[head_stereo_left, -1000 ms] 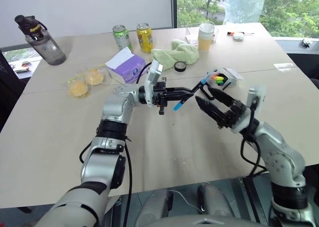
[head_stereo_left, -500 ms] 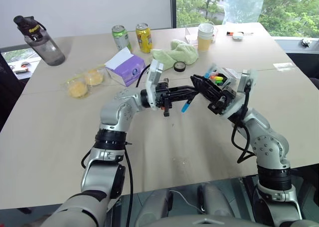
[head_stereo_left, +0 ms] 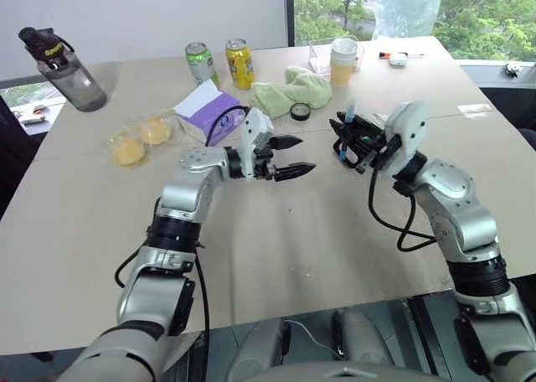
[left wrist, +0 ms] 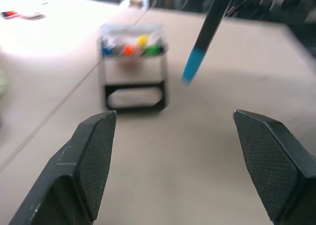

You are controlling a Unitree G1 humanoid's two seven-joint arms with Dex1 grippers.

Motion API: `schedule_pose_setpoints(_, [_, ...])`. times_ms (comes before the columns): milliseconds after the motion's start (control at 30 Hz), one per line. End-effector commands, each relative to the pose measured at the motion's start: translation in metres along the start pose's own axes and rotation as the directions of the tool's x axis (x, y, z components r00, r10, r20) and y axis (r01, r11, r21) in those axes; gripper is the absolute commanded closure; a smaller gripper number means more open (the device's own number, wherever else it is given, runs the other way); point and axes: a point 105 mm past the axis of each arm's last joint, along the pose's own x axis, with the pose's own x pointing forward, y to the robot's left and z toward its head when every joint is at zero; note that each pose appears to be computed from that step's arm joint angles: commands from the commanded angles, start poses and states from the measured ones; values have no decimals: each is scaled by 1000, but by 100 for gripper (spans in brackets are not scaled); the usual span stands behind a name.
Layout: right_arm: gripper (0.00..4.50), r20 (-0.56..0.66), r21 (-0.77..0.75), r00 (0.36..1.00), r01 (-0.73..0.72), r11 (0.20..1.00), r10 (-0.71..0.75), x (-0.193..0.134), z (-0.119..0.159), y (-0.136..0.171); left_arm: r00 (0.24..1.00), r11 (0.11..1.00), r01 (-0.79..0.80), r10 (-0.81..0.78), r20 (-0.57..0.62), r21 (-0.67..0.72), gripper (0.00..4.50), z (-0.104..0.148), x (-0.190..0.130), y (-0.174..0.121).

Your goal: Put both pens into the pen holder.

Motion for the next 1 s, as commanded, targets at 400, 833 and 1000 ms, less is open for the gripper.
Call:
schedule_pose_setpoints(400, [440,-27,-487,1000,-25,873,14,17,10,-30,989,991,-118,124,-85,64,65,-7,-37,-34])
schedule_pose_setpoints(833, [440,-138,-479,990,-53,876,-15,16,-24,-38,983,986,-153,158,-92,60,65,-10,-42,-34])
schedule_pose_setpoints(1000, [390,-139,-500,990,-39,865,-36,18,-25,-44,983,986,-156,161,-88,65,60,-10,-43,-34])
